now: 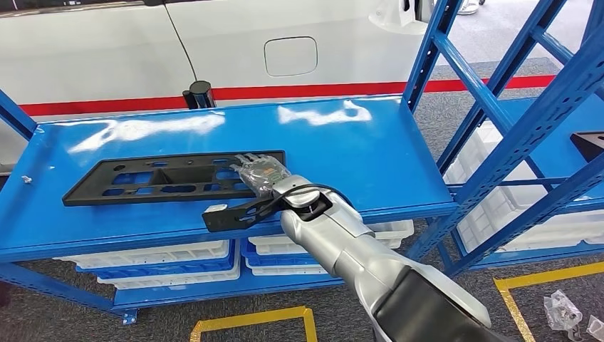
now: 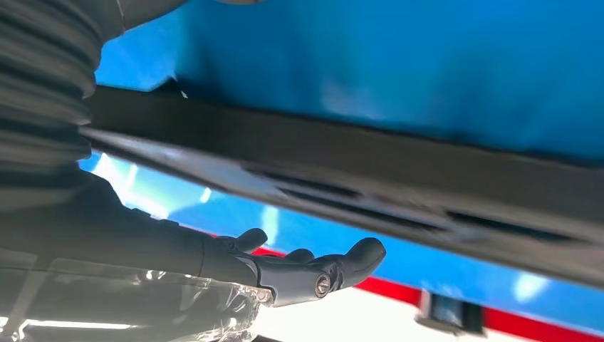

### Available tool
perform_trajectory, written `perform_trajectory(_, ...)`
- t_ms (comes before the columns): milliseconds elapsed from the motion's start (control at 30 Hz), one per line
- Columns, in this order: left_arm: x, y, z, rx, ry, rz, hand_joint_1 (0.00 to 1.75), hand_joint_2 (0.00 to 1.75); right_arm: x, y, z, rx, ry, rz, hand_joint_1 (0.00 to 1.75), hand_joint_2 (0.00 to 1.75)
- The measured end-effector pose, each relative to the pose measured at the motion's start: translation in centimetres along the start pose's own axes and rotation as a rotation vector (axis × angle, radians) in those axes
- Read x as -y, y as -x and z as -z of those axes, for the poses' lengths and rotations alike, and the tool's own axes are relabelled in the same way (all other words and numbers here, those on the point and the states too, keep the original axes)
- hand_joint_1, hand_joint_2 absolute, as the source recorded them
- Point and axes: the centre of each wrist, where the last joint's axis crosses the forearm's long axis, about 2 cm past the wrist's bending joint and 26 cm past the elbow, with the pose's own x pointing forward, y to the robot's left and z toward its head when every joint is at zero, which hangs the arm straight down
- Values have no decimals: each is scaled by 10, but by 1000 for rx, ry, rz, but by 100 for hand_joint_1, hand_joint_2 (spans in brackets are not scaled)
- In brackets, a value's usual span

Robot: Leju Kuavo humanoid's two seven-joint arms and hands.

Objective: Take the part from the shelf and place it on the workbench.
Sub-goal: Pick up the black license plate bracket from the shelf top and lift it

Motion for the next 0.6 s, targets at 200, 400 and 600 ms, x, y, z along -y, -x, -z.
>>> perform_trajectory(200, 0, 0, 0, -1, 2, 0, 0, 0, -3, 15, 1, -90, -17, -4, 0, 175)
perform_trajectory(400, 0, 0, 0, -2, 0, -1, 0, 0, -4, 22, 1, -149, -29, -25, 0, 175)
perform_trajectory(600, 0, 0, 0, -4, -2, -5, 0, 0, -4, 26, 1, -196, -37, -40, 0, 175)
